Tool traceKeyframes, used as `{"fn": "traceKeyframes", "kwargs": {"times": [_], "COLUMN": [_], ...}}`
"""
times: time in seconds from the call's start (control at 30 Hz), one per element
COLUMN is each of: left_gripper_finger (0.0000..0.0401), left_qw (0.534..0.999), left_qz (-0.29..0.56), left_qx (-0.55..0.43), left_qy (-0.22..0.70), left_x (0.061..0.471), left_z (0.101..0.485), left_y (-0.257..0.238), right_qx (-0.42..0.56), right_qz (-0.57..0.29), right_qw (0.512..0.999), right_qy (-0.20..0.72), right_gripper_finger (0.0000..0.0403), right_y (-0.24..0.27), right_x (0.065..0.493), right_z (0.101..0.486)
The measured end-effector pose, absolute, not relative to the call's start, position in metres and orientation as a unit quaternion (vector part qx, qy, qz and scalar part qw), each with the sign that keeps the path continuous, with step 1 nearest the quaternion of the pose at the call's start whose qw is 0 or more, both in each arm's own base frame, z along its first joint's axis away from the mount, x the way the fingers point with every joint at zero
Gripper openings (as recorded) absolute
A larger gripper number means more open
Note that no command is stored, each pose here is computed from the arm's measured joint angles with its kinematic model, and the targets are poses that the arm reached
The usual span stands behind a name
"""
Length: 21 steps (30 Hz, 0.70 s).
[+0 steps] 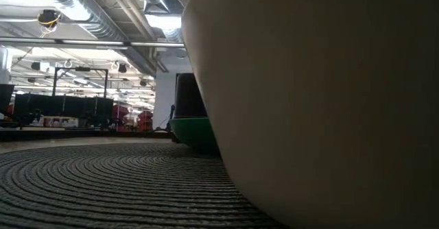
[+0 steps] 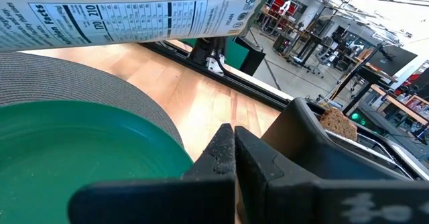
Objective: Arrange a breakfast setting
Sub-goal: Pour the cereal into the white bowl
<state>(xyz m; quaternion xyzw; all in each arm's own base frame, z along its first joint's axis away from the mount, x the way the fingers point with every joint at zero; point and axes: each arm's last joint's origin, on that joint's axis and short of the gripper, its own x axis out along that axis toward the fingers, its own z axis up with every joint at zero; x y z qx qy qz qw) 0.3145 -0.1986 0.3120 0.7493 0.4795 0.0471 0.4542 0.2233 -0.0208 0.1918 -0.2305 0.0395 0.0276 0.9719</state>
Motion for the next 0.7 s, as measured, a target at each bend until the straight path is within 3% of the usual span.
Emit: {"fn": "traceKeyframes", "kwargs": {"times": [0.7], "left_gripper_finger": [0.0212], "left_qw": [0.446], "left_qz": [0.050], "left_qx": [0.759], "left_qy": [0.472], "left_x": [0.3139], "left_z": [0.3125], "left_y": [-0.2012], "right_qx": [-0.230], "right_qz": [0.028], "right_qw": [0.972], "right_qy": [0.040], "right_gripper_finger": [0.0000], "right_y": [-0.0208], "right_x": [0.2233], "right_z": [0.1918]}}
